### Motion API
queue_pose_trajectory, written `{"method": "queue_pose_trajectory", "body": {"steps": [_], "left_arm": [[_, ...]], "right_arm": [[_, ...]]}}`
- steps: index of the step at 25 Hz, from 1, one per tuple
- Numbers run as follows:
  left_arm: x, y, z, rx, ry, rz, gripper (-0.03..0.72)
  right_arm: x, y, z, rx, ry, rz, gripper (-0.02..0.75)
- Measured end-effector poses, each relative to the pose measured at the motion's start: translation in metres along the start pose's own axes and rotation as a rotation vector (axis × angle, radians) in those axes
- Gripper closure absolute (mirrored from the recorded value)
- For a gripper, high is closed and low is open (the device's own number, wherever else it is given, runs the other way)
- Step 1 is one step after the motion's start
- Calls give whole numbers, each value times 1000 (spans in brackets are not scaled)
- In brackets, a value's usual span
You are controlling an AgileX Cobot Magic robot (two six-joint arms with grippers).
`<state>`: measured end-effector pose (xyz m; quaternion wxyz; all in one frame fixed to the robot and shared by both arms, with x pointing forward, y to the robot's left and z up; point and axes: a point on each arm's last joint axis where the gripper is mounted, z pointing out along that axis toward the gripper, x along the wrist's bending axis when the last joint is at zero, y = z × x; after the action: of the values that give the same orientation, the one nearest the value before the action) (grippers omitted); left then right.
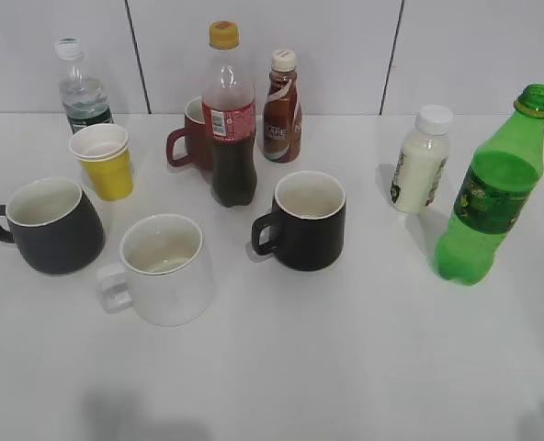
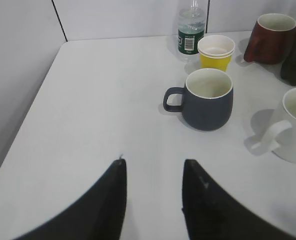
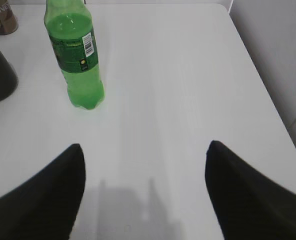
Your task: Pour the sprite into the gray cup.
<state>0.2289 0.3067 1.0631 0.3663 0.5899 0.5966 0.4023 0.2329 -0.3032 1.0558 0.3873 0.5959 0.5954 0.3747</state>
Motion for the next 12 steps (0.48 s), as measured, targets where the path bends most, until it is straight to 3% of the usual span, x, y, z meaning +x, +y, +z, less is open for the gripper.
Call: {"method": "queue_pose_trajectory", "body": {"steps": [12], "left_arm": [[0, 0, 0, 0, 0, 0, 394]], "right_arm": [[0, 0, 0, 0, 0, 0, 181]]}}
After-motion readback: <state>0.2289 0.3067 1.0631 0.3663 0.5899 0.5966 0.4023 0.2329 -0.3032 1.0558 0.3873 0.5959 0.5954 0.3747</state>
